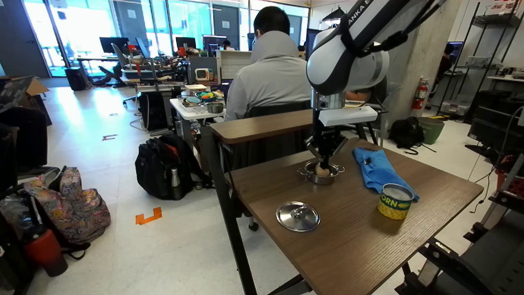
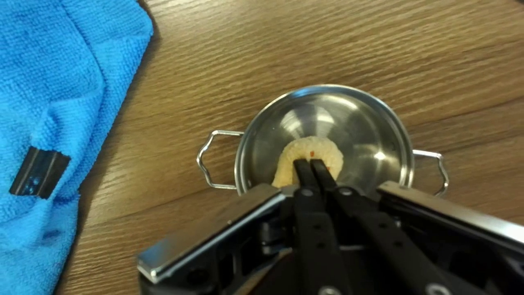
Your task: Remove the brown plushy from the pot and put it on the table
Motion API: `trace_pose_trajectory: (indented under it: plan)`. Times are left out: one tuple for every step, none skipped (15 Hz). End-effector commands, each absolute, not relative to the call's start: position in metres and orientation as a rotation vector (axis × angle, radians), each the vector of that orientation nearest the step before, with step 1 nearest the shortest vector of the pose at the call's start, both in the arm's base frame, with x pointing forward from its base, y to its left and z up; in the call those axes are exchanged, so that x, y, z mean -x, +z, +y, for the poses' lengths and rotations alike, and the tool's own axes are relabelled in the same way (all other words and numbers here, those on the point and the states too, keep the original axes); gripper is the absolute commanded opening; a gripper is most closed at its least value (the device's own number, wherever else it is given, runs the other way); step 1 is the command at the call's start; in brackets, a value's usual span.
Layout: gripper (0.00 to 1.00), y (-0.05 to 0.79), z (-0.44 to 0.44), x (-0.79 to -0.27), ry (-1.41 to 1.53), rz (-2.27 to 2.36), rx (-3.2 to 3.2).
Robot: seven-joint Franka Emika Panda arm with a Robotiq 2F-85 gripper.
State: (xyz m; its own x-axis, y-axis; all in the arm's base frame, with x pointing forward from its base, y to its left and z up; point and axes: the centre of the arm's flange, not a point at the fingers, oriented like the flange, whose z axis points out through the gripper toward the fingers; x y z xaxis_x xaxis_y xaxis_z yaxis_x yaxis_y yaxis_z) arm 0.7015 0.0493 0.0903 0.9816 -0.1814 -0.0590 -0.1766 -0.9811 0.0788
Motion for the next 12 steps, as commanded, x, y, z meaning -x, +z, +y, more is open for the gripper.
trace_pose_trajectory:
  plan:
    - [0.01,0.123,0.041,-0.685,-0.116,-0.238,-3.066]
    - [0.01,0.131,0.038,-0.682,-0.113,-0.233,-3.072]
    - [0.01,0.142,0.034,-0.677,-0.119,-0.218,-3.082]
    - [0.01,0.149,0.031,-0.672,-0.115,-0.204,-3.089]
    - [0.01,0.157,0.029,-0.668,-0.120,-0.181,-3.094]
    - [0.01,0.162,0.028,-0.663,-0.128,-0.152,-3.098]
    - [0.01,0.165,0.031,-0.659,-0.125,-0.127,-3.094]
    - [0.01,0.168,0.035,-0.655,-0.132,-0.095,-3.092]
    - [0.01,0.169,0.043,-0.651,-0.141,-0.056,-3.091]
    - [0.01,0.169,0.050,-0.648,-0.146,-0.025,-3.092]
    - [0.01,0.168,0.062,-0.645,-0.153,0.010,-3.087]
    - [0.01,0.165,0.072,-0.642,-0.155,0.048,-3.079]
